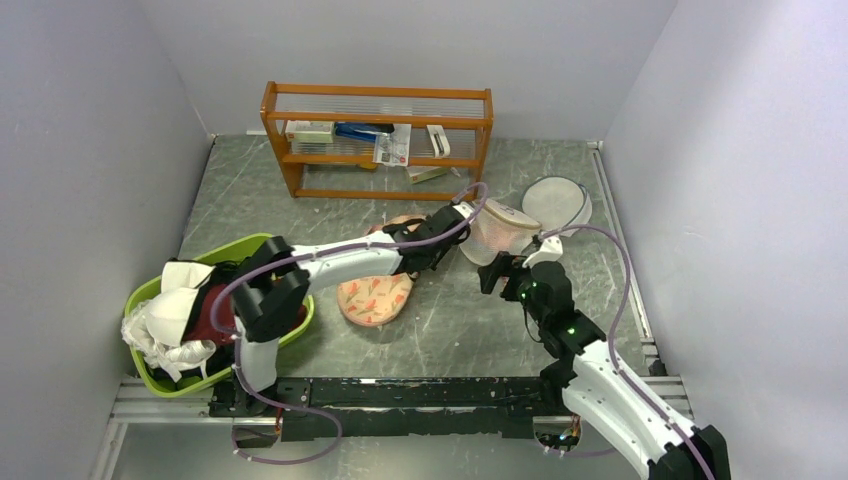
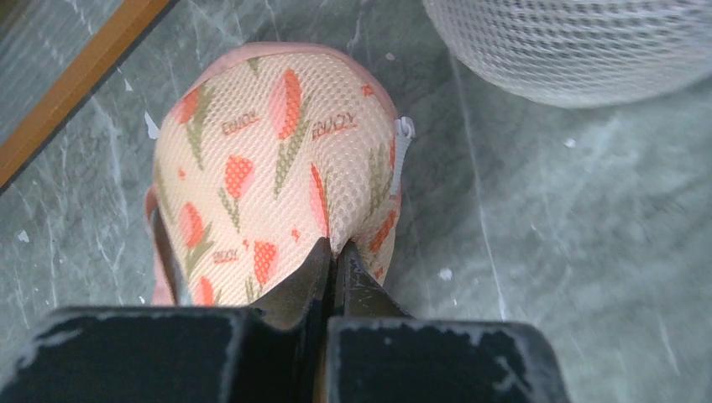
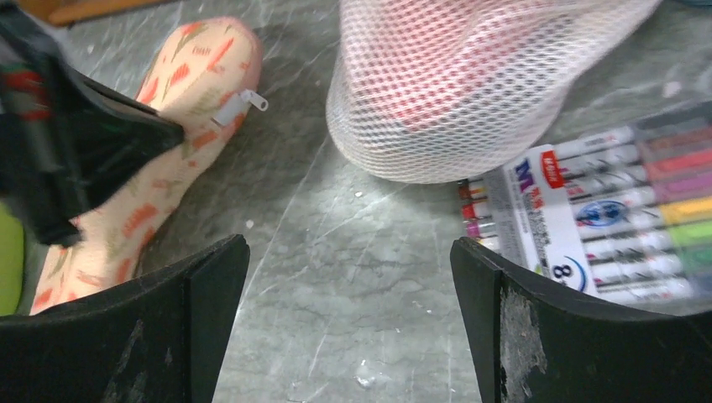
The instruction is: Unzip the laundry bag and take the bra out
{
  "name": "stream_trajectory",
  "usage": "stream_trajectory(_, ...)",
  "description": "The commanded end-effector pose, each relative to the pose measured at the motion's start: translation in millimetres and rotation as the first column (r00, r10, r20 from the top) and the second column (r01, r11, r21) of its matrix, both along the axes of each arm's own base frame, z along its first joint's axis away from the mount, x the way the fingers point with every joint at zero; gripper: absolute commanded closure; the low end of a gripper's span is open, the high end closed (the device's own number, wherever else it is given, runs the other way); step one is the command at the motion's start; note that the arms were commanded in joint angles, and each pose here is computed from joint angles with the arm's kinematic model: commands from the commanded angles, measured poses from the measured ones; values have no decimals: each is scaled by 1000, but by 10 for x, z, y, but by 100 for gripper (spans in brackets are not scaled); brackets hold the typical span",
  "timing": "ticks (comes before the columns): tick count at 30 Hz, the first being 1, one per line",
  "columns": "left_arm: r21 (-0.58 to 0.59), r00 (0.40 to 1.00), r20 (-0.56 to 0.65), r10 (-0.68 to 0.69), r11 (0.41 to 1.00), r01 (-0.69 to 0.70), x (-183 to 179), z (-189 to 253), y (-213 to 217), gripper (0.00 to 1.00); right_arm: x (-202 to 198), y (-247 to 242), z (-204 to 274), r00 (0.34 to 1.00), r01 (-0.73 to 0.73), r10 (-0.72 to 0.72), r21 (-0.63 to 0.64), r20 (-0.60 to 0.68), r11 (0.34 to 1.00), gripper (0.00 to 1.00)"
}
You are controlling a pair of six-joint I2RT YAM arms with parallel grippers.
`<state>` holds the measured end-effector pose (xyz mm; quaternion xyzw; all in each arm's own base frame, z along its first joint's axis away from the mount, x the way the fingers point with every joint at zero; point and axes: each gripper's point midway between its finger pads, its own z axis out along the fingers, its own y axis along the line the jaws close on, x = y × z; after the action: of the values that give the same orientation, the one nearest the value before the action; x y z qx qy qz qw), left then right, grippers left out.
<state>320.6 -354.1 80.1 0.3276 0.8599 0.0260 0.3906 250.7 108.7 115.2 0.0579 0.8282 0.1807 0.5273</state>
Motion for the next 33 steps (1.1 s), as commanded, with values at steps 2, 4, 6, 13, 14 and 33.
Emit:
stream_trajectory(2, -99, 985, -47, -163, 982, 158, -274, 404, -58, 93, 15, 361, -8, 975, -224, 224, -1, 17, 975, 12)
stream_trajectory(4, -111, 972, -69, -223, 970, 215, -371, 423, -70, 93, 15, 494, -4, 960, -279, 279, 35, 12, 960, 15)
stream_trajectory(6, -99, 967, -80, -244, 967, 236, -422, 405, -23, 93, 21, 621, 61, 944, -329, 326, 89, 52, 940, 17)
stream_trajectory(13, -125, 938, -84, -336, 938, 324, -605, 399, 35, 93, 142, 862, 176, 883, -465, 457, 69, 108, 882, 38)
stream_trajectory(14, -132, 933, -74, -351, 931, 340, -621, 421, 37, 93, 149, 879, 177, 877, -476, 466, 72, 120, 877, 39)
stream_trajectory(33, -114, 913, 7, -407, 907, 405, -699, 702, 116, 93, 41, 1079, 74, 736, -674, 632, 165, 244, 720, 52)
